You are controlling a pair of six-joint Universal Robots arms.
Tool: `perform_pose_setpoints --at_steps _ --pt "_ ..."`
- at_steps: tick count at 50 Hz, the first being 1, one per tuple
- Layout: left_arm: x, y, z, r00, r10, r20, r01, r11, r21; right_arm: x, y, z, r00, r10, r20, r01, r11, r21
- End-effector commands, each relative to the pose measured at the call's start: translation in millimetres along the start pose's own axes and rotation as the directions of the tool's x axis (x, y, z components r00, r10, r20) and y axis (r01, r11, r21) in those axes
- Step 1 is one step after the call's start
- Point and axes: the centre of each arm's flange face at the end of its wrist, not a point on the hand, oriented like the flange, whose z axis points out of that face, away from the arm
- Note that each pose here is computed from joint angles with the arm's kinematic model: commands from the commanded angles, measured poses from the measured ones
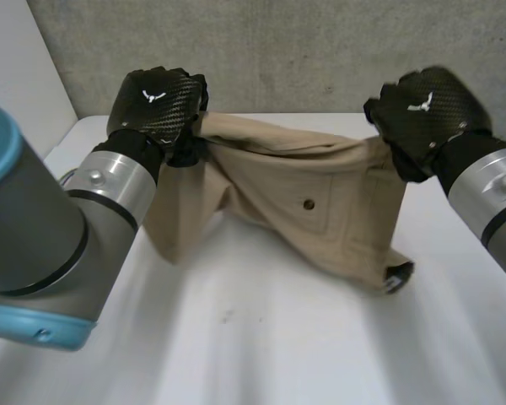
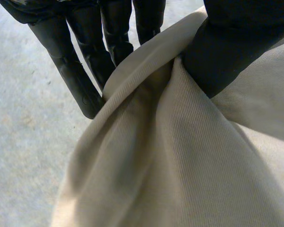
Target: Fold the shorts.
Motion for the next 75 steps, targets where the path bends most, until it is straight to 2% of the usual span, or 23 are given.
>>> perform_pose_setpoints --at_steps 1,7,10,13,17,18,19,22,23,26,28,30,34,35,37,38,42,47,53,59,67,71,75 --pt "6 25 -5 0.99 0.127 -0.062 -0.132 0.986 -0.099 -25 34 19 0.993 0.036 0.116 -0.018 0.989 -0.149" --pt "13 81 15 0.975 0.196 -0.102 -0.214 0.951 -0.223 -36 56 44 0.988 0.054 0.147 -0.024 0.979 -0.202" --pt "9 91 33 0.967 0.237 -0.091 -0.251 0.943 -0.217 -36 57 58 0.989 0.056 0.136 -0.029 0.981 -0.193" --pt "2 79 62 0.952 0.303 -0.036 -0.306 0.944 -0.122 -27 51 81 0.995 0.055 0.085 -0.042 0.989 -0.14" --pt "-10 31 98 0.934 0.341 0.111 -0.353 0.929 0.111 5 21 111 0.991 0.112 -0.076 -0.108 0.993 0.048" --pt "-13 20 103 0.931 0.335 0.146 -0.357 0.92 0.162 20 5 119 0.979 0.146 -0.144 -0.125 0.981 0.147" --pt "-17 -5 111 0.927 0.308 0.214 -0.36 0.892 0.273 27 -2 122 0.97 0.168 -0.175 -0.132 0.971 0.199" --pt "-21 -30 117 0.922 0.262 0.285 -0.365 0.833 0.416 53 -27 129 0.935 0.234 -0.266 -0.116 0.911 0.395" --pt "-23 -46 117 0.92 0.23 0.319 -0.369 0.782 0.502 58 -33 129 0.927 0.251 -0.278 -0.11 0.892 0.439" --pt "-24 -72 108 0.919 0.196 0.343 -0.376 0.701 0.607 69 -53 120 0.908 0.286 -0.307 -0.07 0.825 0.561" --pt "-23 -73 95 0.924 0.206 0.321 -0.37 0.687 0.625 66 -55 115 0.914 0.275 -0.297 -0.059 0.817 0.573" --pt "-21 -67 88 0.93 0.222 0.293 -0.361 0.697 0.619 58 -49 108 0.928 0.255 -0.272 -0.066 0.831 0.553" --pt "-14 -38 71 0.943 0.246 0.223 -0.331 0.759 0.561 42 -36 91 0.949 0.225 -0.219 -0.088 0.859 0.504" --pt "-11 -19 64 0.945 0.262 0.193 -0.325 0.796 0.511 37 -31 87 0.954 0.219 -0.204 -0.095 0.869 0.486" --pt "-8 1 56 0.946 0.279 0.164 -0.323 0.83 0.455 25 -19 81 0.966 0.201 -0.165 -0.11 0.89 0.442" --pt "-6 20 47 0.948 0.293 0.127 -0.319 0.864 0.389 12 -5 74 0.977 0.182 -0.116 -0.124 0.914 0.387" --pt "7 73 17 0.951 0.31 -0.002 -0.305 0.935 0.183 -29 35 54 0.987 0.155 0.043 -0.16 0.967 0.2" --pt "26 118 -24 0.942 0.296 -0.16 -0.305 0.952 -0.028 -78 81 19 0.961 0.165 0.22 -0.161 0.986 -0.037" --pt "55 155 -63 0.908 0.279 -0.312 -0.35 0.914 -0.204 -113 122 -2 0.937 0.148 0.318 -0.089 0.977 -0.193" --pt "46 158 -64 0.923 0.306 -0.236 -0.363 0.894 -0.261 -114 124 -4 0.935 0.151 0.321 -0.087 0.975 -0.205" --pt "20 122 -57 0.946 0.324 -0.034 -0.322 0.918 -0.23 -110 126 -5 0.938 0.164 0.306 -0.1 0.972 -0.214" --pt "15 109 -64 0.955 0.298 -0.004 -0.292 0.934 -0.208 -110 127 -5 0.937 0.18 0.299 -0.115 0.968 -0.221" --pt "11 100 -76 0.976 0.218 0.018 -0.211 0.958 -0.195 -104 130 -2 0.94 0.204 0.272 -0.141 0.962 -0.235"
